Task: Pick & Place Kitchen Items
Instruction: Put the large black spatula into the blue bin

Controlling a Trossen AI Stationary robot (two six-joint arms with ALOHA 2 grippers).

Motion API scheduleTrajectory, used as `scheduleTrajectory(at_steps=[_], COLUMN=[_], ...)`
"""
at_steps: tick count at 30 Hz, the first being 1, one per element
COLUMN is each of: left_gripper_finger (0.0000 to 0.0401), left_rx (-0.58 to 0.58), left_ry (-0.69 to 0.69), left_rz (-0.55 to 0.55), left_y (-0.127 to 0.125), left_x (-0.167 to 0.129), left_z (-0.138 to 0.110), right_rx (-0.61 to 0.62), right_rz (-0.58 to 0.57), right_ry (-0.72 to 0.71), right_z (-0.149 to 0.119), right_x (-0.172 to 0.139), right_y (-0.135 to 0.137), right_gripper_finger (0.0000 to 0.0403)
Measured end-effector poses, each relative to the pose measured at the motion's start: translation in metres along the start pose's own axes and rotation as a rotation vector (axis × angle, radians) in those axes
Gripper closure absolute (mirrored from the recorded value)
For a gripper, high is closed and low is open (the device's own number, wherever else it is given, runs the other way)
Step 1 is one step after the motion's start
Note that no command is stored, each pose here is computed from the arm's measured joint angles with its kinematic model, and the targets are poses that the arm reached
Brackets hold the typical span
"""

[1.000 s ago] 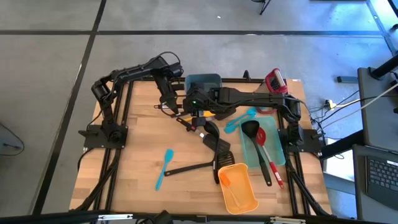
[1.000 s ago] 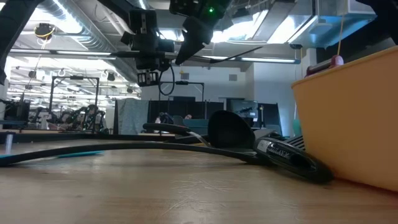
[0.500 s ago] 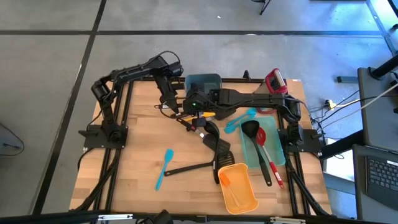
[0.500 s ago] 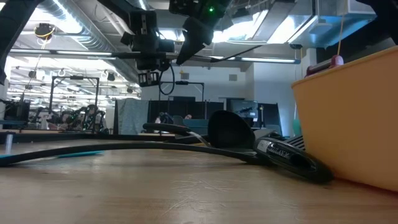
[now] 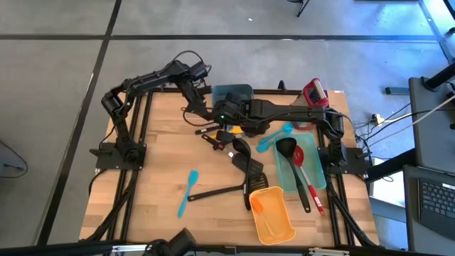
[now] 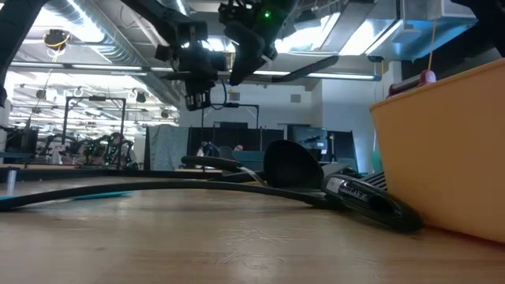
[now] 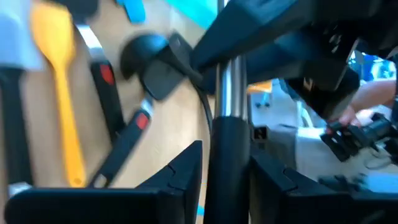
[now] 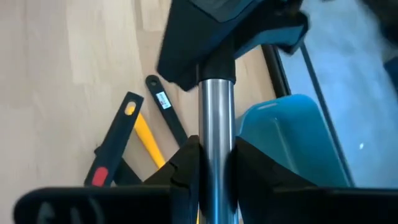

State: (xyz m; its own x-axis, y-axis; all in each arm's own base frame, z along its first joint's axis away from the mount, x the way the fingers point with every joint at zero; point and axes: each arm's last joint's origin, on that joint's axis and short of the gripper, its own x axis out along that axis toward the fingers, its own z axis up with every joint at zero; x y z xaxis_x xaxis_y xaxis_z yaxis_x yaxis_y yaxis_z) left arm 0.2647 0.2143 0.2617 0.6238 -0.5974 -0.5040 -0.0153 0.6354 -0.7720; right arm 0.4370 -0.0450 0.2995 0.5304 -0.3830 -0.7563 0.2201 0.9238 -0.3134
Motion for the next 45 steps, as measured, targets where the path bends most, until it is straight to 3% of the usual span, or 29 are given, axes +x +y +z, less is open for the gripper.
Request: scheduleTrajectory(at_steps=[7,12,21,27,35,42,45], left_gripper_finger=[0.0316,0.0317,0.0315,0.0315,0.0315,0.0314,0.0315], left_rx=[0.118,0.221,0.217,0.191,0.162,0.162,0.173], left_ry=[-0.152,-0.303,-0.489,-0.551,-0.577,-0.574,-0.641], left_rz=[0.061,0.092,0.175,0.213,0.251,0.235,0.327], left_y=[-0.01,-0.027,-0.044,-0.045,-0.041,-0.044,-0.053], left_x=[-0.026,-0.053,-0.095,-0.112,-0.12,-0.118,-0.126], left_z=[0.01,0.018,0.019,0.016,0.014,0.014,0.015], right_rx=[0.031,0.083,0.201,0.283,0.258,0.17,0.172], right_rz=[0.012,0.097,0.11,0.164,0.243,0.305,0.319], right_ry=[-0.001,0.009,-0.067,-0.191,-0.367,-0.48,-0.481], right_z=[0.0,-0.002,-0.001,-0.002,-0.011,-0.012,-0.014], right_x=[0.001,0.007,0.019,0.028,0.032,0.049,0.063], right_y=[-0.009,-0.018,-0.066,-0.118,-0.179,-0.192,-0.191], right_gripper_finger=[0.0332,0.0332,0.0332,0.0332,0.0332,0.0335,0.0336])
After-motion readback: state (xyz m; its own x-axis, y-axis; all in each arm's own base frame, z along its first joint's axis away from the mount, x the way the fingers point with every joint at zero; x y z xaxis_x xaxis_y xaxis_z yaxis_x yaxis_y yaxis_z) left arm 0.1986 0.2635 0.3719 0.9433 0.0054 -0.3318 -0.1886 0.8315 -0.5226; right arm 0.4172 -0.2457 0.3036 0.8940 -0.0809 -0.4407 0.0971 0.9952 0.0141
